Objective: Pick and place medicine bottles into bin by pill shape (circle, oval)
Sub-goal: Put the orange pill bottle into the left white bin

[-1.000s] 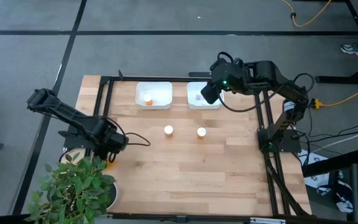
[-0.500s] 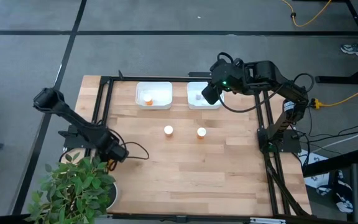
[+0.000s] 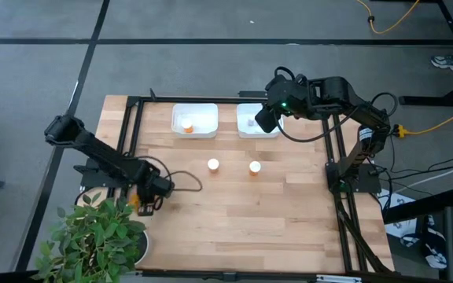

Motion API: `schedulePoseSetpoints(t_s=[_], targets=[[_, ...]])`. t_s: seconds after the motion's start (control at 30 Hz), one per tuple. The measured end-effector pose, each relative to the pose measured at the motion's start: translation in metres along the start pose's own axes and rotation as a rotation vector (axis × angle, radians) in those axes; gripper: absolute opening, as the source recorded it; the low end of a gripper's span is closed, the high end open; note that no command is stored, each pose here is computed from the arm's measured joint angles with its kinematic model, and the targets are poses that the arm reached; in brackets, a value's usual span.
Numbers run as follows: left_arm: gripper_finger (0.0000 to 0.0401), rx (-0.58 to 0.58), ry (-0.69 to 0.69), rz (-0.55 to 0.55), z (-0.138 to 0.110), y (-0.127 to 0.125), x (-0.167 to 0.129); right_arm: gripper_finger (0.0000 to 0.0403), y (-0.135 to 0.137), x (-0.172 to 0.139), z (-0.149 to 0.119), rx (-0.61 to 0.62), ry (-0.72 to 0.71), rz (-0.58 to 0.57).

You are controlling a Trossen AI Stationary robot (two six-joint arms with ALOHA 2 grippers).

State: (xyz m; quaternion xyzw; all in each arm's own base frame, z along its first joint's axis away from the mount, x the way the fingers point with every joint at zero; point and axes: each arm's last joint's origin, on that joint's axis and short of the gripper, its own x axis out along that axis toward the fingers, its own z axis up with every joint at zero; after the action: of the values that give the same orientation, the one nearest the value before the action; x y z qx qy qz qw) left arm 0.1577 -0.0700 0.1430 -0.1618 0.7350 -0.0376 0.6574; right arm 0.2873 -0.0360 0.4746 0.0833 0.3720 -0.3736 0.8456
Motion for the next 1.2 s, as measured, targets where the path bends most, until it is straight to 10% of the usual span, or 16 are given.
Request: schedulePoseSetpoints(t_s=[0.3, 0.67, 1.07, 1.2], targets=[[0.0, -0.074, 0.079, 0.033, 0.007, -0.013, -0.058, 0.0224, 0.0, 0.0, 0.0, -0.002, 0.009, 0.018], [0.0, -0.052, 0.297, 0.195, -0.034, -0.01, -0.021, 0.0224, 0.0, 0.0, 0.0, -0.048, 0.009, 0.018], [0.0, -0.081, -0.016, -0.019, 0.015, -0.009, -0.024, 0.0224, 0.0, 0.0, 0.0, -0.039, 0.008, 0.019], [0.0, -0.115, 0.073, -0.046, 0.011, -0.009, -0.035, 0.0224, 0.0, 0.0, 0.0, -0.024, 0.008, 0.019]])
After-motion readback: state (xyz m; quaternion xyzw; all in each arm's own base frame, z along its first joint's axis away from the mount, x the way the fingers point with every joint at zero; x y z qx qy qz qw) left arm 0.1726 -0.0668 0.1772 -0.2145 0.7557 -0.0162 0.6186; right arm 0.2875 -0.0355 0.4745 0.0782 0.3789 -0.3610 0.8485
